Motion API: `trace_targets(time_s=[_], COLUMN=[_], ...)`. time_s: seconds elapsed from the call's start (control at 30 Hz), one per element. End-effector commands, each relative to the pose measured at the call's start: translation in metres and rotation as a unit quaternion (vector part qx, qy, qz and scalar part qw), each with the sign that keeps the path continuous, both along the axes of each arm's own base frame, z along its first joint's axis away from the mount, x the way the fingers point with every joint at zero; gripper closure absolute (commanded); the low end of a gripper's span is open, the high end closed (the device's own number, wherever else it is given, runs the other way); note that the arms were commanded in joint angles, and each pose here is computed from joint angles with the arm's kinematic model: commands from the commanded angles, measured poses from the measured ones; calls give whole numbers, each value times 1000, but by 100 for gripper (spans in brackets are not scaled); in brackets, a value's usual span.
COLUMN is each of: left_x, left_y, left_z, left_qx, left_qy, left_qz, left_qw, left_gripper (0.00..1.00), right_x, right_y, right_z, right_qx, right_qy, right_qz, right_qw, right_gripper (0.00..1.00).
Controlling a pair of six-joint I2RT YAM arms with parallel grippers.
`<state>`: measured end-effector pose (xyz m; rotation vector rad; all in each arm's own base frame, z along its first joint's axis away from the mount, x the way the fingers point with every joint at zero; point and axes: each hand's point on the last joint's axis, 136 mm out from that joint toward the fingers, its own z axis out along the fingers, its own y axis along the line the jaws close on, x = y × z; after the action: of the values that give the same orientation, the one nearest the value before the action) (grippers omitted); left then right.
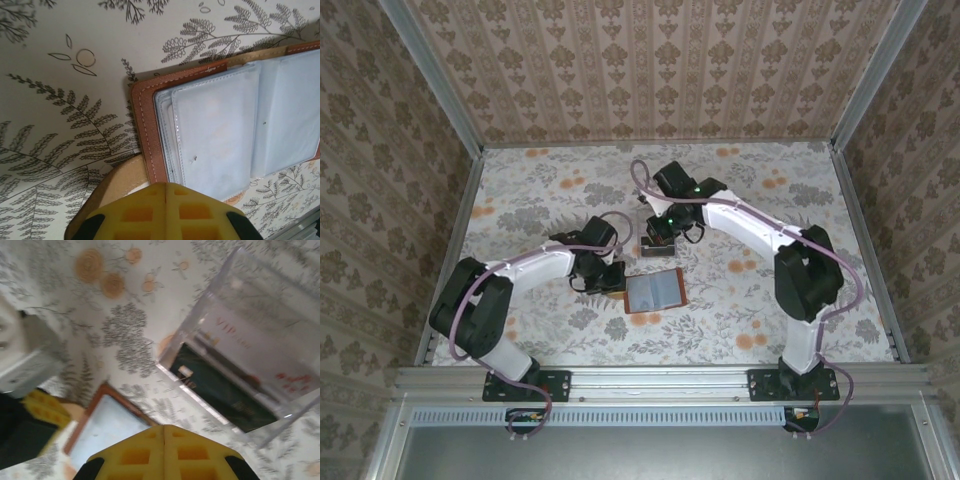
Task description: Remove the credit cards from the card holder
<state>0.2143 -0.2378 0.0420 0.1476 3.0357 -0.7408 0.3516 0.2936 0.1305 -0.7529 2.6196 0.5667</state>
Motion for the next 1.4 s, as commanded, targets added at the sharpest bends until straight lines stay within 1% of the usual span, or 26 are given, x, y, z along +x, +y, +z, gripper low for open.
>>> trace_targets(time_s=[0.0,0.07,0.17,0.37,0.53,0.63,0.7,0.8,0.83,0.87,0.93,1.17,1.37], left_x=[2,0,-1,0,0,-2,-4,-6,-8,-8,-11,-18,-23], left_y=[-1,3,12,23,22,21,22,23,23,23,23,22,23], left_z=[-2,-7,-14,-20,-26,-31,-32,-34,-34,-34,-36,-39,-38], left_qx=[13,30,57,92,93,90,89,88,86,83,80,69,65], left_qy=[-1,0,1,-5,-2,4,6,9,10,11,15,24,26], left_qz=[1,-1,-5,-13,-13,-14,-12,-12,-12,-11,-9,1,1], left_qw=[1000,1000,998,996,996,996,996,996,996,996,997,997,998], left_gripper=[93,94,94,94,94,95,95,95,95,95,95,95,95], right_x=[-9,-19,-32,-50,-58,-63,-68,-73,-74,-76,-79,-83,-92], right_y=[26,27,29,29,31,33,38,41,42,43,45,54,60], right_z=[28,24,17,-7,-27,-41,-47,-55,-56,-57,-61,-70,-86], right_qx=[105,117,124,99,101,99,105,111,113,116,117,119,88], right_qy=[18,45,72,96,141,181,204,218,223,229,235,249,257], right_qz=[-52,-73,-82,-90,-130,-155,-155,-165,-165,-165,-167,-165,-158], right_qw=[993,989,986,986,976,966,961,956,954,952,950,947,949], right_gripper=[100,100,100,100,100,100,100,100,99,95,92,84,80])
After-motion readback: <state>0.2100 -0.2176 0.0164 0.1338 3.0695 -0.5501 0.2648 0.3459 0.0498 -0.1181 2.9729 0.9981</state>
